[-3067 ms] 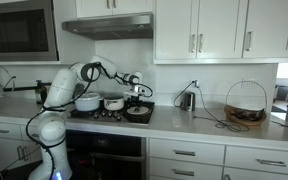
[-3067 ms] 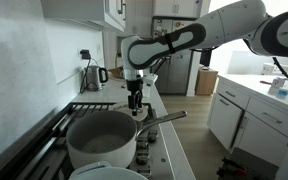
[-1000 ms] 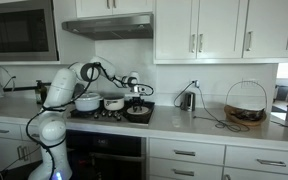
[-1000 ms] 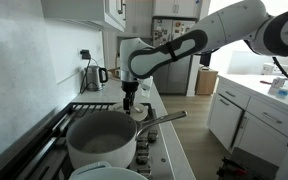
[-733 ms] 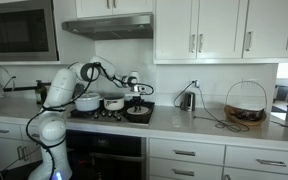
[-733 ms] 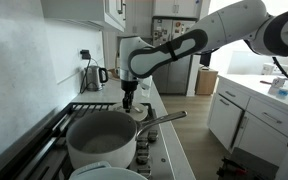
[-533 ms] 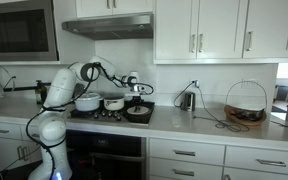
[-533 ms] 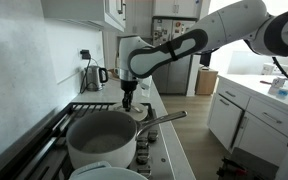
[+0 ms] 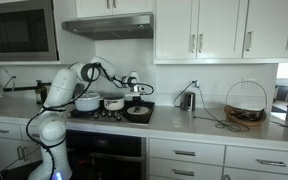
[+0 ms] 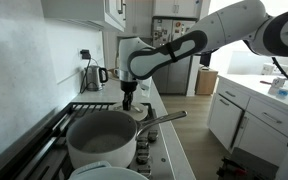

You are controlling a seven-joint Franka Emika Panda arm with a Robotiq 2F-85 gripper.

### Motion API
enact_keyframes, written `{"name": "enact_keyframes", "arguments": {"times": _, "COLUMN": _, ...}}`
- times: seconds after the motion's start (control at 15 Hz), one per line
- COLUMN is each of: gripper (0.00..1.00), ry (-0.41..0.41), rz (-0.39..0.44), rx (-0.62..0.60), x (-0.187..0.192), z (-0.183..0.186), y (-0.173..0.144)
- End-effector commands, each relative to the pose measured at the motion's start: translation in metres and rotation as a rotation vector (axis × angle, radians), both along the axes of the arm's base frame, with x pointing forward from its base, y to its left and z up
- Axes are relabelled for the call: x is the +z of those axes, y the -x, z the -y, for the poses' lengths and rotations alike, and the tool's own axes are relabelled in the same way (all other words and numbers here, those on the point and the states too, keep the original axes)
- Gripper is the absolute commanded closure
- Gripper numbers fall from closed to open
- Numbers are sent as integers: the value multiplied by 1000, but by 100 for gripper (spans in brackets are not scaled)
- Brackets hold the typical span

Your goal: Cover the pot on the right with the lid on the stove

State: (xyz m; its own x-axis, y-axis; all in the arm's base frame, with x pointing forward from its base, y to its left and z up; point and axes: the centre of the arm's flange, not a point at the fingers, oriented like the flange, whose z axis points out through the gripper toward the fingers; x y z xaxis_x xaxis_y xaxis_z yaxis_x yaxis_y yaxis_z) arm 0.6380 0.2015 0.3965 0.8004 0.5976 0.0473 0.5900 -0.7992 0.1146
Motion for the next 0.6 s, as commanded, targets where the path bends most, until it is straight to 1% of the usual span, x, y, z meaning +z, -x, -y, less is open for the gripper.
{"name": "enact_keyframes", "arguments": {"times": 0.0, "gripper": 98, "ry": 22, "rz": 31, "rx": 7, "x": 18, "z": 4, "y": 2}}
{"name": "enact_keyframes", "arguments": {"times": 0.53, "gripper": 98, "ry": 56, "rz": 76, "rx": 24, "x": 37, "z": 1, "y": 5}}
